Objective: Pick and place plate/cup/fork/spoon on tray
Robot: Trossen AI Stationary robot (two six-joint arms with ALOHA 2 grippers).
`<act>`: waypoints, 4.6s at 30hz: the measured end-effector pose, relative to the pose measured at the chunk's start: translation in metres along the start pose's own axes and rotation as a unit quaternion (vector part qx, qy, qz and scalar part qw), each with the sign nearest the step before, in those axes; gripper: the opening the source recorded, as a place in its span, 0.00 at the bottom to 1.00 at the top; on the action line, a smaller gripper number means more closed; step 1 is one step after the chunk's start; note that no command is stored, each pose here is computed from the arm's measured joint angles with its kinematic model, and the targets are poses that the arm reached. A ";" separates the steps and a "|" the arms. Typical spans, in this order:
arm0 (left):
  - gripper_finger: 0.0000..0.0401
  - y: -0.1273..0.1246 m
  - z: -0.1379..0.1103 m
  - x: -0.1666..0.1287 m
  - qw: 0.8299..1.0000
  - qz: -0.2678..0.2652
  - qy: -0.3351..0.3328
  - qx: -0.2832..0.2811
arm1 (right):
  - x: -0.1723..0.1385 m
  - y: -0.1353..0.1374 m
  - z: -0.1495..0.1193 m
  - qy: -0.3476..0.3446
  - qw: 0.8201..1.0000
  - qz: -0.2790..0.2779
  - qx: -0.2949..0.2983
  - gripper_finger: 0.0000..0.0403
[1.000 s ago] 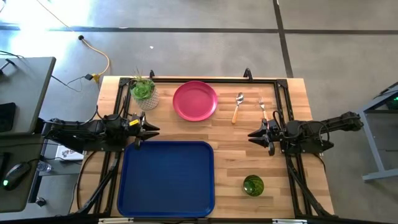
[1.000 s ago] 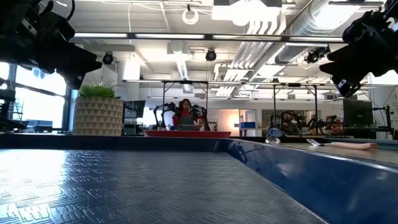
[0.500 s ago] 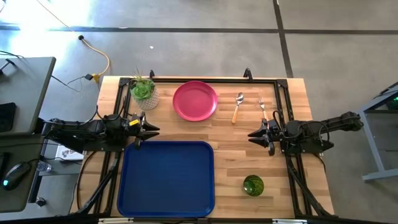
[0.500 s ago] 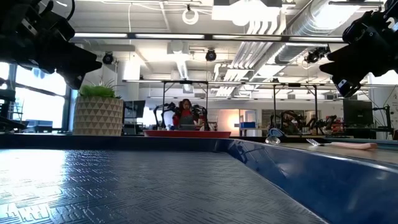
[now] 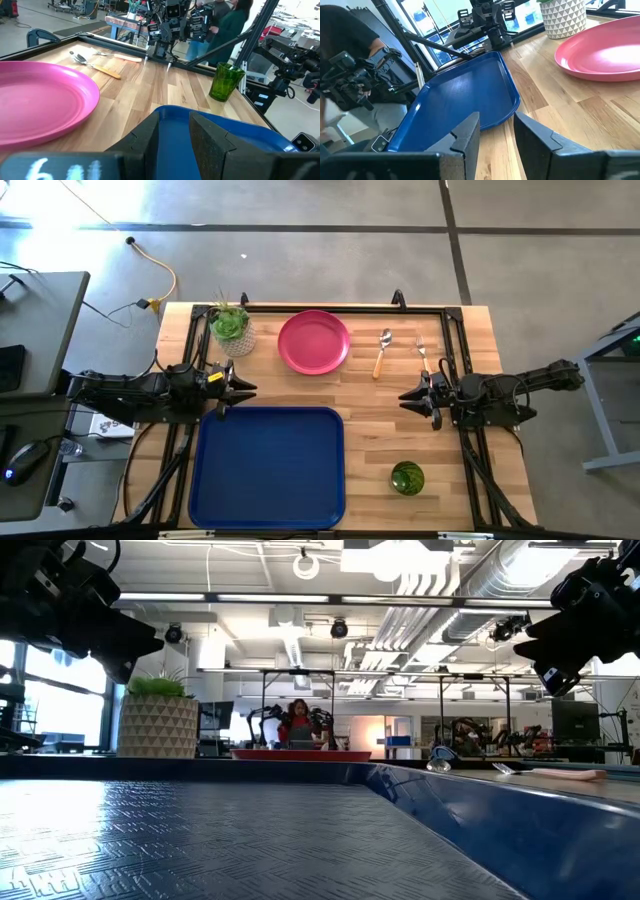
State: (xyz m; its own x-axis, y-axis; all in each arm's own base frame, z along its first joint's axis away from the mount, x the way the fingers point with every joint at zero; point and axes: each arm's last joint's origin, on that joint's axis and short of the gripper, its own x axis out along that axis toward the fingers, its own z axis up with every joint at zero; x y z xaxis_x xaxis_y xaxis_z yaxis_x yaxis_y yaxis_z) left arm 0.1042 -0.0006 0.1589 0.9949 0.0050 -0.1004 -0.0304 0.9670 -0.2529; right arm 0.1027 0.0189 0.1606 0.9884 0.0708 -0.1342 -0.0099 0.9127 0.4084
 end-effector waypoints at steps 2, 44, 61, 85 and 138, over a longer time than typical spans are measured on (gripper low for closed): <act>0.25 0.000 0.000 0.000 1.000 0.000 0.000 0.000 | 0.000 0.000 0.000 0.000 1.000 0.000 0.000 0.28; 0.25 0.000 0.000 0.000 1.000 0.000 0.000 0.000 | 0.000 0.000 0.000 0.000 1.000 0.000 0.000 0.28; 0.25 0.000 0.000 0.000 1.000 0.000 -0.001 0.000 | 0.000 0.003 0.009 -0.049 0.980 0.015 0.191 0.28; 0.25 0.002 0.002 0.000 0.998 0.035 -0.019 -0.040 | -0.011 0.017 0.042 -0.199 0.940 0.122 0.250 0.28; 0.25 0.002 0.002 0.000 0.998 0.036 -0.019 -0.053 | 0.049 0.122 0.071 0.452 0.797 -0.208 0.342 0.28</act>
State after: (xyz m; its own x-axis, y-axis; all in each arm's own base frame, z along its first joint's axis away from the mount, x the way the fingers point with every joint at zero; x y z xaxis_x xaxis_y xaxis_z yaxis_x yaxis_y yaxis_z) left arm 0.1042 0.0018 0.1602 0.9927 0.0842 -0.0859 -0.1091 0.9315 -0.3469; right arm 0.1606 0.1055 0.2683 0.3679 0.3626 -0.8562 0.6813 0.5215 0.5136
